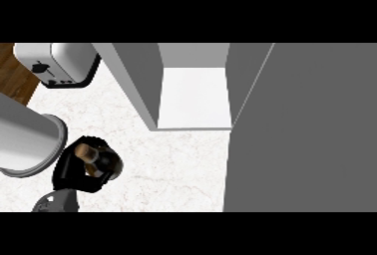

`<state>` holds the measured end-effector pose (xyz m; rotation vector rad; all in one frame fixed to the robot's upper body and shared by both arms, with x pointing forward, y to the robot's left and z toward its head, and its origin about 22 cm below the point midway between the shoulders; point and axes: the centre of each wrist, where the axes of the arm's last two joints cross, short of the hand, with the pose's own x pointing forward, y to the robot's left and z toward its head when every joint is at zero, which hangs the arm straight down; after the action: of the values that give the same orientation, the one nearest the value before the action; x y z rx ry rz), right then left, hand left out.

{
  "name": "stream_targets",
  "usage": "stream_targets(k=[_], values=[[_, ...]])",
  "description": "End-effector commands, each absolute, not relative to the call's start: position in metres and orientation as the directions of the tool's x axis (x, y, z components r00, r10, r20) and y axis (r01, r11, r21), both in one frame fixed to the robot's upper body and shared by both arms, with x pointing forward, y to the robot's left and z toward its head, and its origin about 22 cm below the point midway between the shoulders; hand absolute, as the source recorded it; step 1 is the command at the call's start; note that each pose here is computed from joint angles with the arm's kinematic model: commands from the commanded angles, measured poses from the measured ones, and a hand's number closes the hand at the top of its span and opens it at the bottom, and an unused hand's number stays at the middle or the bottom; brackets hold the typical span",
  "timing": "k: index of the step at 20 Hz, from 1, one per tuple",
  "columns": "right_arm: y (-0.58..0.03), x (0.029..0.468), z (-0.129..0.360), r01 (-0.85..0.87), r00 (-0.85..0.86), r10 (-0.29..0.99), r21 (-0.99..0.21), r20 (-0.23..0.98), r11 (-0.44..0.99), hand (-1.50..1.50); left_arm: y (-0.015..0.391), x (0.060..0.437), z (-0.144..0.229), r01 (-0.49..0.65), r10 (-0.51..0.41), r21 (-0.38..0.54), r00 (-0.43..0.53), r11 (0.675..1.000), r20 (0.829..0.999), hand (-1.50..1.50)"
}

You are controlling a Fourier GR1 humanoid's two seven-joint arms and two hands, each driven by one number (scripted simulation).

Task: Pick up the wine, place it into the cabinet and close the cabinet

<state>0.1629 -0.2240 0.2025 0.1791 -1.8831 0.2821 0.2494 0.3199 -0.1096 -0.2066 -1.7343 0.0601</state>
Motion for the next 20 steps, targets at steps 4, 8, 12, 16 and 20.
stream_targets(k=[4,8,12,16,20], values=[[-0.223,0.130,0.207,-0.287,-0.369,-0.029,-0.084,0.929,0.954,-1.50,0.314,0.208,-0.111,0.007,0.115,-0.115,-0.171,0.993,0.979,1.50],[-0.229,0.137,0.220,-0.309,-0.370,-0.019,-0.104,0.929,0.945,-1.50,0.309,0.212,-0.086,-0.032,0.043,-0.055,-0.296,0.998,0.954,1.50],[-0.221,0.134,0.208,-0.294,-0.365,-0.040,-0.075,0.930,0.953,-1.50,0.292,0.220,-0.076,-0.055,0.023,-0.045,-0.355,0.997,0.935,1.50],[-0.216,0.155,0.217,-0.295,-0.361,-0.040,-0.074,0.932,0.953,-1.50,0.295,0.223,-0.038,0.044,0.140,-0.133,-0.365,0.990,0.920,1.50],[-0.221,0.129,0.218,-0.299,-0.364,-0.024,-0.092,0.931,0.950,-1.50,0.272,0.207,-0.020,0.060,0.168,-0.157,-0.366,0.986,0.915,1.50]])
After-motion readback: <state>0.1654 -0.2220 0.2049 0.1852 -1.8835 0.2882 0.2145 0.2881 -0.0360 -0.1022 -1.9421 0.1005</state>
